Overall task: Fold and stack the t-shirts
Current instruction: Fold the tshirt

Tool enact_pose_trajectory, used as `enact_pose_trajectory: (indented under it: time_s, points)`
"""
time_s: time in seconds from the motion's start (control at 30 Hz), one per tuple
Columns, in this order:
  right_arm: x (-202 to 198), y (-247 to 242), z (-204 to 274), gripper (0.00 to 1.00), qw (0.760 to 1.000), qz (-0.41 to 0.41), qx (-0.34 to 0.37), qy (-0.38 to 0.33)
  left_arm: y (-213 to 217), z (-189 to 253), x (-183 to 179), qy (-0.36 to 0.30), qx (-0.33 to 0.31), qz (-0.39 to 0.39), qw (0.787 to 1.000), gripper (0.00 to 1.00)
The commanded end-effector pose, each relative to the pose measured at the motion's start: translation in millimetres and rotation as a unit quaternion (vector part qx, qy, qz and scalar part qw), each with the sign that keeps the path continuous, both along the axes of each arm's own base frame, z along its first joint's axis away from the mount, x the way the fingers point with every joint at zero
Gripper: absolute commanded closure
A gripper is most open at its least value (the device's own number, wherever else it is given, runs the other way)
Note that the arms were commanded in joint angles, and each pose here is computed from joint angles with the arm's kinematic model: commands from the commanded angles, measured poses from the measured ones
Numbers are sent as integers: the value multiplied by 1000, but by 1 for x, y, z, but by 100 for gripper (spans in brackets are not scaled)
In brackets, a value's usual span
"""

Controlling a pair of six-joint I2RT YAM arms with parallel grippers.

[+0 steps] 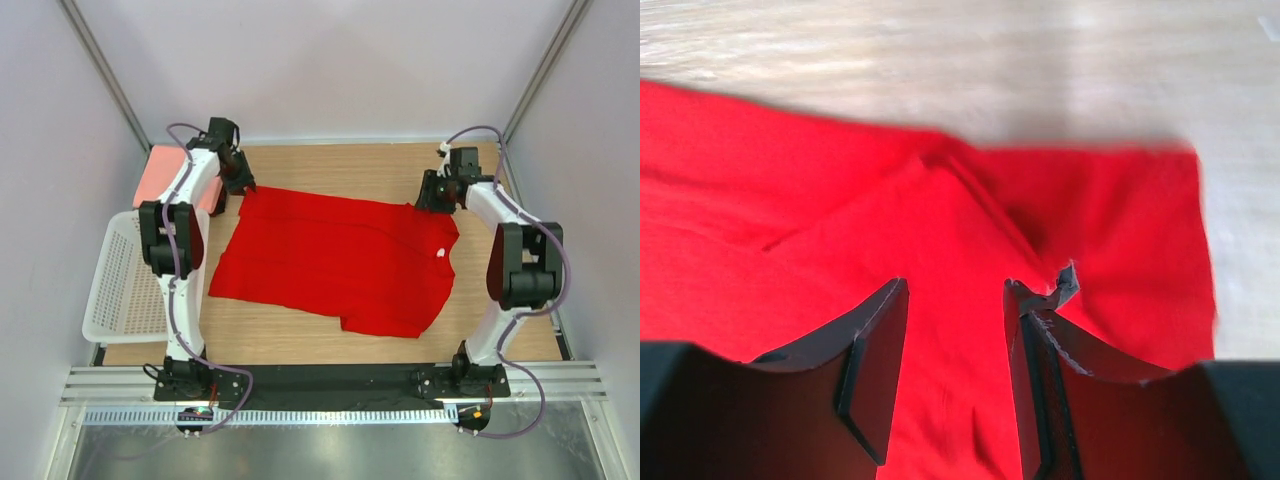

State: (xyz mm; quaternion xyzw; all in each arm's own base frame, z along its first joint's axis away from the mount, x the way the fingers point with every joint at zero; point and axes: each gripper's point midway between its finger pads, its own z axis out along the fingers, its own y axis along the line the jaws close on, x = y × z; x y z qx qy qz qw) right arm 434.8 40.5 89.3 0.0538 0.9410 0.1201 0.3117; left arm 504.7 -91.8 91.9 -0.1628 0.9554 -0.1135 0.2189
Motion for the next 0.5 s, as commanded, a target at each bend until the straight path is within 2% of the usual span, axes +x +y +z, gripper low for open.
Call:
enact_pose_trajectory:
  time_s: [0.0,0.23,0.47]
  points:
    - [36,19,14,51,994,92,15,-52,-40,38,-4,-19,-102,-48,993,66]
    - [64,27,-11,52,987,157,15,-36,-43,47,-36,-21,-123,-53,991,62]
    - [72,37,-18,52,980,191,33,-36,-43,74,-42,-45,-126,-56,989,62]
